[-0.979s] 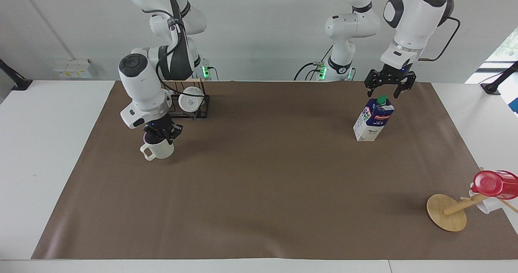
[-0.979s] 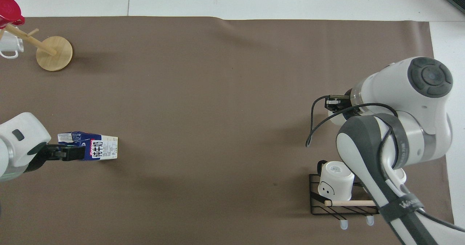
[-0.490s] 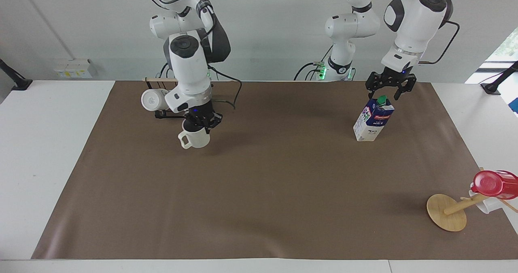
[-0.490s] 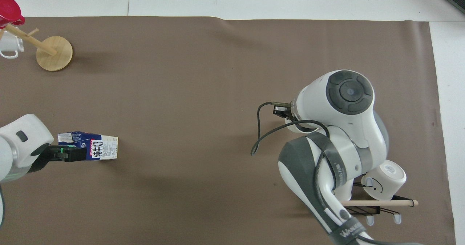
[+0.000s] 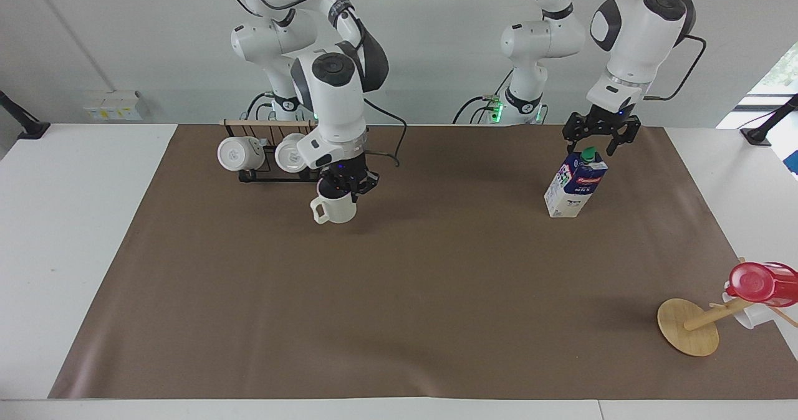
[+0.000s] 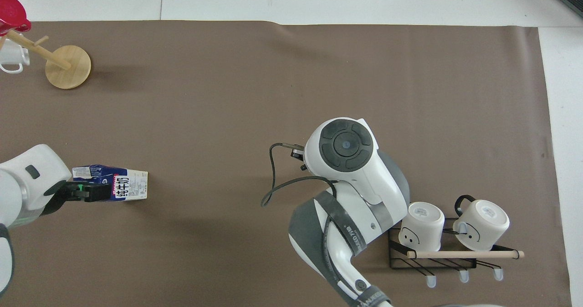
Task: Place cup and milk on table
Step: 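Carry the mug toward the table center with the right gripper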
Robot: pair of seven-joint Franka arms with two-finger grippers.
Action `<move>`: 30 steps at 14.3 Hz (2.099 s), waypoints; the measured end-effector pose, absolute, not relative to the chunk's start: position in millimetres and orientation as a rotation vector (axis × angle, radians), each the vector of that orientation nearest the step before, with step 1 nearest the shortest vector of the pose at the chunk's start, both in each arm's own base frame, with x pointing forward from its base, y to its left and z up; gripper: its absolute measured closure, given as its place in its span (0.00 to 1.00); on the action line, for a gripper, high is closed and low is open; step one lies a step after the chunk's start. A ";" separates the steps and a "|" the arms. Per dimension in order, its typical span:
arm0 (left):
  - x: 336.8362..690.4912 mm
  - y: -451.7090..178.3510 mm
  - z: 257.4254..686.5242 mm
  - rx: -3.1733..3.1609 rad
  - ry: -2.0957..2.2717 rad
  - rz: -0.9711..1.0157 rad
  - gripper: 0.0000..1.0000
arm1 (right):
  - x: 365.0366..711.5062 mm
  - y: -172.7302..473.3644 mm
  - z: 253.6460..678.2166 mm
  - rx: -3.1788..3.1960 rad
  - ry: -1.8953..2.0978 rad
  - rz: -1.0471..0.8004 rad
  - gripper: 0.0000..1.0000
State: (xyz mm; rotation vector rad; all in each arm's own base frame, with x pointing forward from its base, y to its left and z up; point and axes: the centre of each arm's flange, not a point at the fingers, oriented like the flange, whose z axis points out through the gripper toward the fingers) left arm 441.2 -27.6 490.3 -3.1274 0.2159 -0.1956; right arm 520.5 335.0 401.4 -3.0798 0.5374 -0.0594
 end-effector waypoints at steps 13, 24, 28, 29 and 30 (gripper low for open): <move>439.1 -22.9 464.1 -3.125 0.203 -0.217 0.00 | 492.2 379.9 345.7 -3.137 0.479 -0.077 0.96; 440.3 -23.6 463.1 -3.122 0.219 -0.227 0.29 | 493.1 381.0 346.1 -3.138 0.367 -0.098 0.96; 440.3 -23.6 463.2 -3.121 0.222 -0.227 0.38 | 493.3 380.9 345.9 -3.136 0.361 -0.101 0.92; 440.3 -23.6 463.3 -3.121 0.225 -0.228 0.38 | 493.4 380.8 345.9 -3.136 0.361 -0.101 0.86; 440.4 -23.5 463.7 -3.120 0.231 -0.229 0.41 | 493.4 380.8 346.2 -3.135 0.361 -0.102 0.75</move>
